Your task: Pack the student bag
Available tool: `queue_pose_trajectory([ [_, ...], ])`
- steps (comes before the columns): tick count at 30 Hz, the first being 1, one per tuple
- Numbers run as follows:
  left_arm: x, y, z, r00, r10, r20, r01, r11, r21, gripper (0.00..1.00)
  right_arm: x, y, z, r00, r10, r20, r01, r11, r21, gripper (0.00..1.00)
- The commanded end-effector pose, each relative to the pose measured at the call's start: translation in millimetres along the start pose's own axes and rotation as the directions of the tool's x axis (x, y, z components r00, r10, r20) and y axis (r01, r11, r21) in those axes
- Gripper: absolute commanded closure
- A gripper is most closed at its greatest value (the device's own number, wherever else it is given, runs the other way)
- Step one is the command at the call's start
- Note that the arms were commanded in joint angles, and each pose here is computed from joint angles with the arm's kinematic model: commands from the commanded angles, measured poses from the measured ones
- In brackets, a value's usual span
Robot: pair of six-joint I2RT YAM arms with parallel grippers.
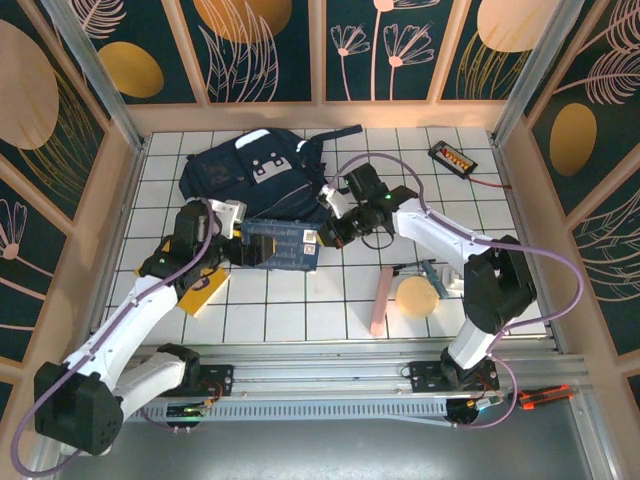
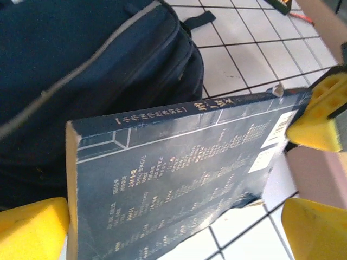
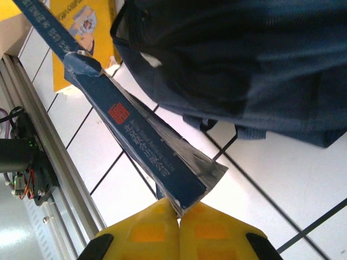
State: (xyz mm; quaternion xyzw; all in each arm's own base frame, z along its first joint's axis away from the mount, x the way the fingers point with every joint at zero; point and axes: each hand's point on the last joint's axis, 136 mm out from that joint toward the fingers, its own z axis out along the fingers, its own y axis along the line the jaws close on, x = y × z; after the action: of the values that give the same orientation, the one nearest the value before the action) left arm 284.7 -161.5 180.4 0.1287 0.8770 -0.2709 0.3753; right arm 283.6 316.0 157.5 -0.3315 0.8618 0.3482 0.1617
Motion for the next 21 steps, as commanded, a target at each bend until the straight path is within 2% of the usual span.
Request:
queue_pose_trajectory([
  [1,-32,-1,7,0.969,0.238,0.069,-0.238,0.971,-0.015,0.02,-19,-5,-13,0.998,-0.046,0.052,0.045,0.999,0.014,1.0],
  [5,-42,7,33,0.978,0.201,0.06,-0.201,0.98,-0.011,0.02,-21,-28,-1,0.997,0.063,0.055,-0.063,0.998,0.012,1.0],
  [10,-36,32,72,0.995,0.098,-0.004,-0.098,0.994,-0.052,0.06,-19,-61,12,0.972,0.227,0.069,-0.227,0.974,0.0,1.0],
  [11,-36,34,76,0.996,0.086,-0.009,-0.087,0.995,-0.053,0.06,-19,-66,14,0.963,0.261,0.064,-0.262,0.965,-0.003,0.94],
  [13,-36,35,81,0.997,0.069,-0.022,-0.07,0.996,-0.048,0.07,-16,-81,11,0.933,0.353,0.068,-0.354,0.935,-0.001,0.6],
  [16,-32,37,88,0.998,0.041,-0.054,-0.044,0.998,-0.048,0.13,-16,-80,5,0.914,0.395,0.095,-0.39,0.919,-0.063,0.38],
  [17,-30,40,92,0.997,0.031,-0.07,-0.035,0.998,-0.054,0.16,-14,-80,5,0.908,0.408,0.091,-0.401,0.912,-0.085,0.33],
  [21,-17,49,106,0.991,-0.012,-0.13,0.002,0.997,-0.076,0.23,2,-73,14,0.894,0.446,0.028,-0.438,0.887,-0.148,0.31],
])
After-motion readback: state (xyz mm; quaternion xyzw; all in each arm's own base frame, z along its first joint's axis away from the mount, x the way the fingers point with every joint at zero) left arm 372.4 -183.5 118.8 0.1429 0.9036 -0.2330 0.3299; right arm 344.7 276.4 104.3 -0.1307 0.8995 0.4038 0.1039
